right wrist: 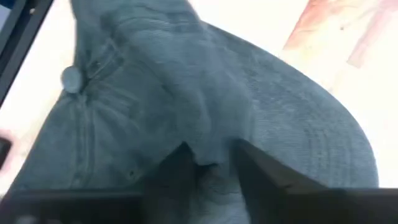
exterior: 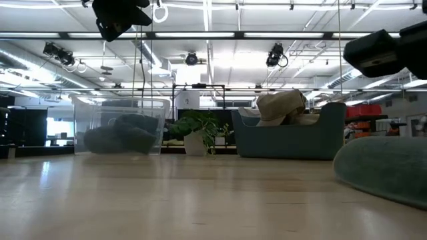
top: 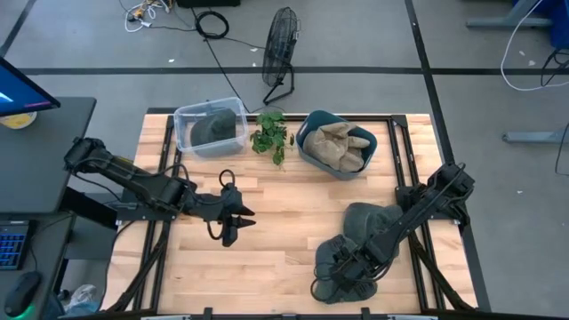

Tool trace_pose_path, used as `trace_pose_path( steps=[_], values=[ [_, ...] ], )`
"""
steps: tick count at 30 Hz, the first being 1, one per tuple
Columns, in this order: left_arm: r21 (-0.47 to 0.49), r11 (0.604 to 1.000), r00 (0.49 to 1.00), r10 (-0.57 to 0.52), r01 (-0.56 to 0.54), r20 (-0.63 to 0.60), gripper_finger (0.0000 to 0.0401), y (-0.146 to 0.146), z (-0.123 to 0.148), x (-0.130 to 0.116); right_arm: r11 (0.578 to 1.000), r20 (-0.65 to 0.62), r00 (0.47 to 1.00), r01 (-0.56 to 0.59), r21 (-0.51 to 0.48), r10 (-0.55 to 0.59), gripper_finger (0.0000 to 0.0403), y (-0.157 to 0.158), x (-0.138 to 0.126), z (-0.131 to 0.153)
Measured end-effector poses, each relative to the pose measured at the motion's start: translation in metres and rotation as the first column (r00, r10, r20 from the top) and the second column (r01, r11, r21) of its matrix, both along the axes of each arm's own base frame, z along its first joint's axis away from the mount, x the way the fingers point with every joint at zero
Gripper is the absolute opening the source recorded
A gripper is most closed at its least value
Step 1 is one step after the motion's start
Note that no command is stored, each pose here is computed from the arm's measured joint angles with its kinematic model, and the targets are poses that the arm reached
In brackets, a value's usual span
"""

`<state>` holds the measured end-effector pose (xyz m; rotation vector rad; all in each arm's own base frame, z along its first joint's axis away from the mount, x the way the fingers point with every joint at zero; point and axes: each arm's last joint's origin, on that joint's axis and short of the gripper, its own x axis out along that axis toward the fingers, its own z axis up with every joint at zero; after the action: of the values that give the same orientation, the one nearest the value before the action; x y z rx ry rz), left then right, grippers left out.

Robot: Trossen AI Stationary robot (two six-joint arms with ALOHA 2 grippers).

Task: Pick & Place hat
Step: Put the bottom right gray cap into the transparent bin

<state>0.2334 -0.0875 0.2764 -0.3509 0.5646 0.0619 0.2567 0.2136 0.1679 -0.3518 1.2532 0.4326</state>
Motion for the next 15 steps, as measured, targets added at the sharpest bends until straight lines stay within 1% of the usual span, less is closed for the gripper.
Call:
trace_pose_path(
  steps=[2, 4, 5, 8, 10, 11, 13, 15],
  values=[
    [-0.004, 1.0, 1.0, 0.003, -0.003, 0.0, 0.0137, 0.0, 0.0, 0.0, 1.0, 0.005, 1.0, 0.013, 0.007, -0.013, 0.0075, -0.002, 0.001, 0.003],
    [-0.038, 0.999, 1.0, 0.024, -0.024, -0.001, 0.0137, 0.0, 0.0, 0.0, 0.999, 0.012, 1.0, 0.019, 0.025, -0.019, 0.0025, -0.005, 0.002, 0.012],
    [-0.066, 0.997, 0.999, 0.041, -0.041, -0.003, 0.0137, 0.0, 0.0, 0.0, 0.999, 0.019, 1.0, 0.018, 0.041, -0.019, 0.0014, -0.006, 0.003, 0.018],
    [-0.158, 0.982, 0.995, 0.098, -0.099, -0.013, 0.0137, 0.0, 0.0, 0.0, 0.999, 0.067, 0.998, -0.021, 0.041, 0.018, 0.0019, -0.012, 0.006, 0.043],
    [-0.199, 0.974, 0.994, 0.11, -0.112, -0.021, 0.0138, 0.0, 0.0, 0.0, 0.995, 0.138, 0.985, -0.101, -0.011, 0.102, 0.0015, -0.015, 0.011, 0.064],
    [-0.214, 0.971, 0.994, 0.107, -0.11, -0.026, 0.0138, 0.0, 0.0, 0.0, 0.987, 0.169, 0.973, -0.15, -0.054, 0.157, 0.001, -0.018, 0.013, 0.074],
    [-0.261, 0.959, 0.994, 0.106, -0.111, -0.036, 0.0138, 0.0, 0.0, 0.001, 0.962, 0.214, 0.942, -0.231, -0.147, 0.259, 0.0006, -0.025, 0.02, 0.089],
    [-0.337, 0.931, 0.99, 0.129, -0.138, -0.049, 0.0138, 0.003, 0.001, 0.003, 0.93, 0.26, 0.909, -0.261, -0.258, 0.327, 0.0007, -0.032, 0.029, 0.1]
  ],
)
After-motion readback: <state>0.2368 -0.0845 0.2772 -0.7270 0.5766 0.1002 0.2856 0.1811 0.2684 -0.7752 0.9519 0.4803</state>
